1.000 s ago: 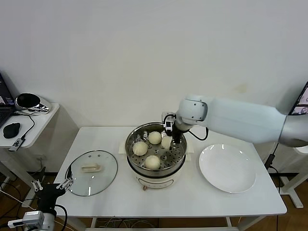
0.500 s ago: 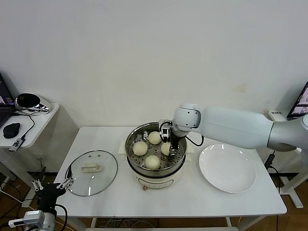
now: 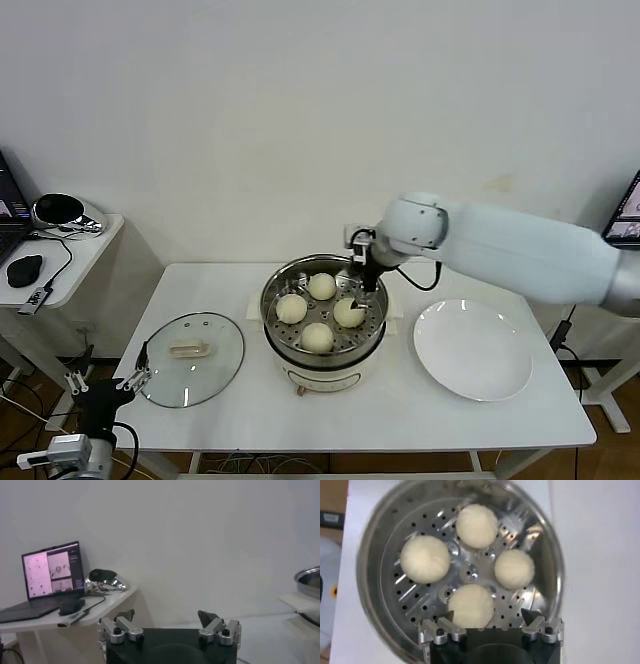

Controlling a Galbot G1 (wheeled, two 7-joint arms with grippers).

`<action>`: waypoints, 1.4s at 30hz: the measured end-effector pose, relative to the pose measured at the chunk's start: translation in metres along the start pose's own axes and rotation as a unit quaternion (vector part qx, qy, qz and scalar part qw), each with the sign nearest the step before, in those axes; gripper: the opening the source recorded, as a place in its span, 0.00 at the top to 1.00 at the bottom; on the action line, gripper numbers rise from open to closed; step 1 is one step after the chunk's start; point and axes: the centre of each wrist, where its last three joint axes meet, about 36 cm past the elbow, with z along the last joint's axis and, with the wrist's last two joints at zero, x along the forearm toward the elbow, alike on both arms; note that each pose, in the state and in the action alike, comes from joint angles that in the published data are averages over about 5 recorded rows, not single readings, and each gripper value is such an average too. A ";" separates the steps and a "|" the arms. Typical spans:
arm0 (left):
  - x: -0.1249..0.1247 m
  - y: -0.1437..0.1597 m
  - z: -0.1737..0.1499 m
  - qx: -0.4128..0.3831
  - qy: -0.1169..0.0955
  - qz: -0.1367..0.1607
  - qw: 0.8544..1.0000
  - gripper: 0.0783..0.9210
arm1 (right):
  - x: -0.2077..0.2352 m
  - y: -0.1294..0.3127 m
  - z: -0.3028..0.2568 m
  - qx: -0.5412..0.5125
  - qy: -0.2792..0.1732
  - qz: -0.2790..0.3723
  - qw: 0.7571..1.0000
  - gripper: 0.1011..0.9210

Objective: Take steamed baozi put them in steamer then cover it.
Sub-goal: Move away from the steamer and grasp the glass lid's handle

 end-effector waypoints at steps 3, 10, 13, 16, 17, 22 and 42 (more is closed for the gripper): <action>0.000 -0.001 0.002 0.004 0.002 -0.006 1.000 0.12 | 0.010 0.014 0.023 -0.021 -0.060 0.040 0.997 0.12; 0.002 -0.007 0.006 0.011 0.003 -0.011 1.000 0.12 | 0.012 0.053 0.078 -0.066 -0.217 0.164 0.960 0.12; 0.005 -0.011 0.008 0.011 0.002 -0.011 1.000 0.12 | 0.004 0.069 0.098 -0.079 -0.280 0.217 0.932 0.12; 0.007 -0.014 0.012 0.005 0.000 -0.012 1.000 0.12 | -0.008 0.086 0.114 -0.093 -0.340 0.263 0.898 0.12; 0.008 -0.015 0.013 0.001 -0.001 -0.012 1.000 0.12 | -0.013 0.092 0.120 -0.100 -0.359 0.278 0.885 0.12; 0.006 -0.016 0.021 -0.047 -0.018 -0.019 0.999 0.12 | -0.039 0.133 0.160 -0.152 -0.420 0.350 0.823 0.12; -0.046 0.028 0.103 -0.540 -0.107 0.069 0.832 0.12 | -0.038 0.348 0.319 -0.373 -0.251 0.563 0.694 0.12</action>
